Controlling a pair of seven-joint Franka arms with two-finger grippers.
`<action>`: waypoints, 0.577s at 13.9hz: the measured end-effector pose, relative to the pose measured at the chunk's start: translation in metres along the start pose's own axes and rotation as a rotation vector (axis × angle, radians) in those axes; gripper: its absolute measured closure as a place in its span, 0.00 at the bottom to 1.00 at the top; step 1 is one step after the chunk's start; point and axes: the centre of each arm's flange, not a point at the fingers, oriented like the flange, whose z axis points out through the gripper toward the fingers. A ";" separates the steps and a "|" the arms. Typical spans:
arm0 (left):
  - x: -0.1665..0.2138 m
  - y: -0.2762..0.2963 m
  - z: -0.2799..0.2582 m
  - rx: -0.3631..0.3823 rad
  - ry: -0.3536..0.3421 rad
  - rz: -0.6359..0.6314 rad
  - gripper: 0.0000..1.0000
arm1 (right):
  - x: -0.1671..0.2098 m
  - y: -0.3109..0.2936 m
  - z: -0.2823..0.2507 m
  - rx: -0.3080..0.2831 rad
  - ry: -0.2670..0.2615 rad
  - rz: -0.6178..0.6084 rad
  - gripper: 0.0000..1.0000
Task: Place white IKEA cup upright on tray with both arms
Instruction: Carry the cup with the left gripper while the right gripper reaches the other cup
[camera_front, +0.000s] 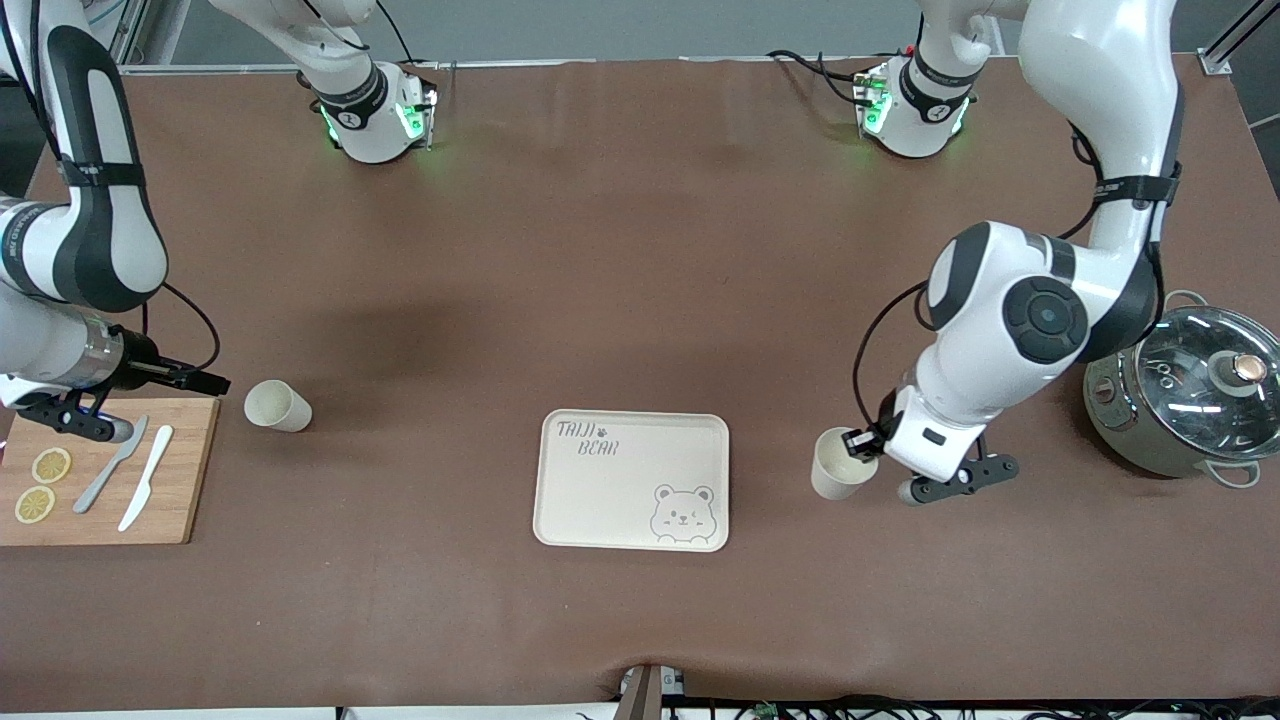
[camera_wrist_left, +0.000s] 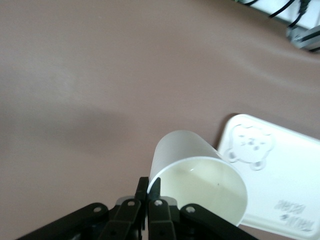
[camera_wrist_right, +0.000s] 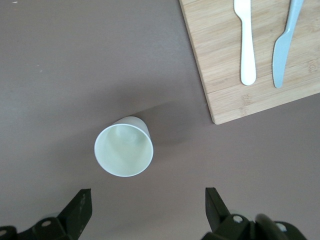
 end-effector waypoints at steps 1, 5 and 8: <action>-0.005 0.015 0.000 -0.010 0.004 -0.033 0.97 | 0.002 0.002 0.003 0.005 0.040 0.003 0.00; -0.030 0.067 0.023 -0.024 -0.011 -0.117 0.97 | -0.006 0.009 0.044 0.019 0.153 0.014 0.00; -0.054 0.093 0.051 -0.013 -0.037 -0.136 0.97 | -0.016 0.012 0.063 0.016 0.129 0.018 0.04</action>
